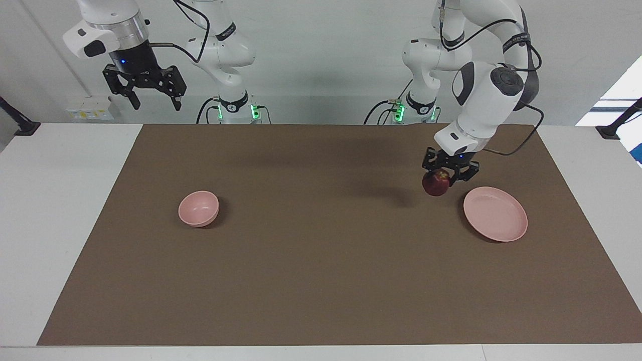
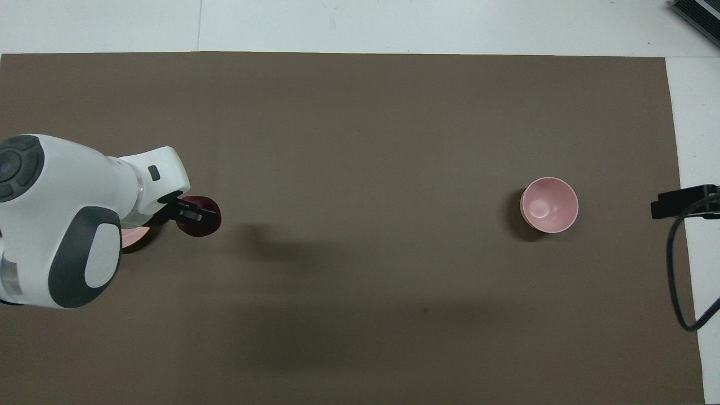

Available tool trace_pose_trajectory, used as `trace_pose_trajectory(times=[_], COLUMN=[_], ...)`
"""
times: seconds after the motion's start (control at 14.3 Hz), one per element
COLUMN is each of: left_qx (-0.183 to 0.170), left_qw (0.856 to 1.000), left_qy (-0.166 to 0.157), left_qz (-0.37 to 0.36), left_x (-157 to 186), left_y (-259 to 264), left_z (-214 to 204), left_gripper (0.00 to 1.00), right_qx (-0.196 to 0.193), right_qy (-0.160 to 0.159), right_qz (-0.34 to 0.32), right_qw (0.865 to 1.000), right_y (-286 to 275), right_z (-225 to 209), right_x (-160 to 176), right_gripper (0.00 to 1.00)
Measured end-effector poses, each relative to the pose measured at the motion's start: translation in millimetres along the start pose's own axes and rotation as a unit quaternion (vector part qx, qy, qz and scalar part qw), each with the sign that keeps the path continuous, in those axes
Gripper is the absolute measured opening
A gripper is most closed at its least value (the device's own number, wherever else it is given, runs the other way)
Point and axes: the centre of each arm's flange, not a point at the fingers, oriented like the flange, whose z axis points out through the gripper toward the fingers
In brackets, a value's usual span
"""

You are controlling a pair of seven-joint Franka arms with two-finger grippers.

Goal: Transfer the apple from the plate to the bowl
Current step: 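Lift the apple with the left gripper while the right gripper reaches toward it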

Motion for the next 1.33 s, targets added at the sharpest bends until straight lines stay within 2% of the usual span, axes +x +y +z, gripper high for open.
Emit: trace_pose_trajectory(times=[0.28,0.49,0.7,0.84,1.05,1.33], left_qx=[-0.085,-0.154,-0.210,-0.240,-0.266,-0.292], left_qw=[0.996,0.985,0.970,0.958,0.946,0.930], left_qy=[0.006,0.012,0.043,0.068,0.097,0.126], left_qz=[-0.042,-0.078,-0.119,-0.140,-0.159,-0.185], left_x=[5,8,18,25,30,33], left_y=[51,82,100,111,134,160], left_z=[5,1,-14,-23,-30,-36], left_gripper=[0.70,0.70,0.70,0.70,0.70,0.70], right_qx=[0.034,0.069,0.107,0.130,0.160,0.207], right_qy=[-0.014,-0.030,-0.050,-0.067,-0.089,-0.120], right_qz=[0.032,0.072,0.131,0.168,0.218,0.302], right_qw=[0.999,0.995,0.984,0.975,0.958,0.923], right_y=[-7,-16,-26,-33,-41,-57], right_z=[10,19,26,32,42,63], right_x=[-2,-2,-3,-3,-2,8], right_gripper=[1.00,1.00,1.00,1.00,1.00,1.00])
